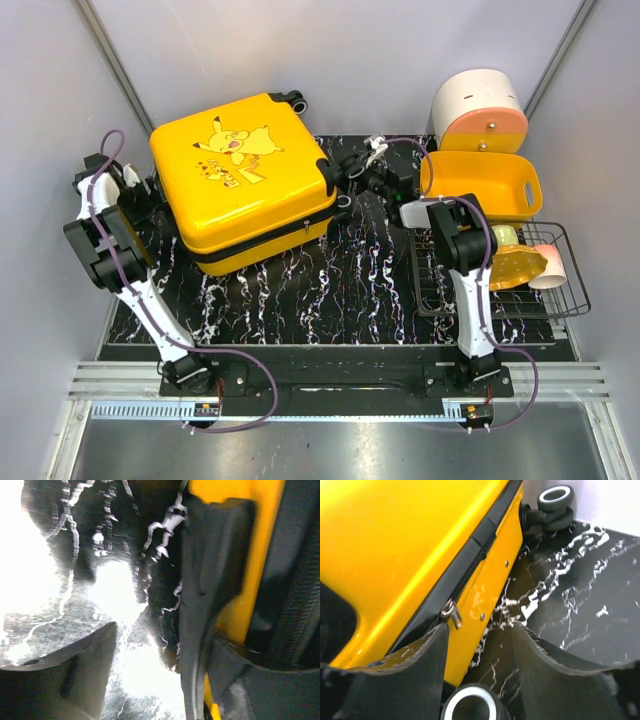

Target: Open, take out, and arrange the luggage

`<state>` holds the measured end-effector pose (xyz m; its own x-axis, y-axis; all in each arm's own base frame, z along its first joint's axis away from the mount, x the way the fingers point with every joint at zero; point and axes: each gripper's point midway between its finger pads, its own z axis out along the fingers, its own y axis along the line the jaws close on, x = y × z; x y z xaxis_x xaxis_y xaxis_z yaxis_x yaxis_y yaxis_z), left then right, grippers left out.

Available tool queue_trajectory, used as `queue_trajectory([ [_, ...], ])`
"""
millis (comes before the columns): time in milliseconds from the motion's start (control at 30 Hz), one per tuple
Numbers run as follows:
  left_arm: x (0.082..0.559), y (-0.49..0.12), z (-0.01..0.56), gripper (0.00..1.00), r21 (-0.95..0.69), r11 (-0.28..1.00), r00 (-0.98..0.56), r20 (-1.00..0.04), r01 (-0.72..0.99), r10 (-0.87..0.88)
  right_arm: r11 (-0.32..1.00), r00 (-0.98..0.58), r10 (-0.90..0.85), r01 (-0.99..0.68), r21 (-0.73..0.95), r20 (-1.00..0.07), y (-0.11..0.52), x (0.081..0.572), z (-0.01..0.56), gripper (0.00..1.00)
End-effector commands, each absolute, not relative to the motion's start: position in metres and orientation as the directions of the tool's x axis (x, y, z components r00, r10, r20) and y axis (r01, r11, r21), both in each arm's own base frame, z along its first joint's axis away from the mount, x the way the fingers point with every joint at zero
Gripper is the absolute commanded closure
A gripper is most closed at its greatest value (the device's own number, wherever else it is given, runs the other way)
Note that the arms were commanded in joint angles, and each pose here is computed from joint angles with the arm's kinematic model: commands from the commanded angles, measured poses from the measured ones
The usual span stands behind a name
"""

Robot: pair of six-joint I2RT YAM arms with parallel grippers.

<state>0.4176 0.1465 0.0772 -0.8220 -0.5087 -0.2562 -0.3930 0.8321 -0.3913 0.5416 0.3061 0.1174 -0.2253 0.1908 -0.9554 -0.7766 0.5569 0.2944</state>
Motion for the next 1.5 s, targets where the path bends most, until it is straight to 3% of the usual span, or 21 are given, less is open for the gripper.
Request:
queue_trajectory([
  [0, 0.458, 0.123, 0.165, 0.1, -0.555, 0.805, -0.693, -0.497, -0.21, -0.522, 0.597, -0.106, 0.219, -0.772, 0.219, -0.97, 0.29, 0.523, 0.208, 0.32],
  [33, 0.454, 0.125, 0.17, 0.01, -0.55, 0.808, -0.686, -0.506, -0.211, -0.523, 0.609, -0.143, 0.193, -0.758, 0.233, -0.971, 0.284, 0.516, 0.196, 0.29],
  [233, 0.42, 0.126, 0.203, 0.01, -0.588, 0.788, -0.623, -0.55, -0.184, -0.556, 0.63, -0.289, 0.17, -0.703, 0.33, -0.942, 0.253, 0.486, 0.193, 0.18],
  [467, 0.398, 0.124, 0.241, 0.05, -0.612, 0.782, -0.561, -0.608, -0.119, -0.562, 0.663, -0.316, 0.146, -0.672, 0.329, -0.938, 0.231, 0.458, 0.215, 0.12],
  [500, 0.393, 0.121, 0.249, 0.05, -0.609, 0.786, -0.552, -0.621, -0.107, -0.556, 0.671, -0.325, 0.136, -0.665, 0.329, -0.936, 0.226, 0.453, 0.222, 0.07],
  [700, 0.353, 0.095, 0.259, 0.07, -0.559, 0.827, -0.584, -0.653, -0.057, -0.482, 0.651, -0.176, -0.052, -0.752, 0.1, -0.983, 0.202, 0.437, 0.271, 0.0],
  [933, 0.293, 0.062, 0.24, 0.05, -0.504, 0.863, -0.674, -0.628, -0.029, -0.389, 0.452, 0.045, -0.248, -0.878, -0.156, -0.968, 0.212, 0.422, 0.304, 0.0],
  [1133, 0.253, 0.034, 0.219, 0.05, -0.54, 0.84, -0.722, -0.561, -0.052, -0.405, 0.359, 0.005, -0.246, -0.928, -0.096, -0.969, 0.231, 0.436, 0.315, 0.0],
  [1467, 0.24, 0.015, 0.189, 0.06, -0.578, 0.812, -0.778, -0.474, -0.079, -0.414, 0.151, -0.043, -0.409, -0.988, -0.021, -0.911, 0.271, 0.433, 0.248, 0.0],
])
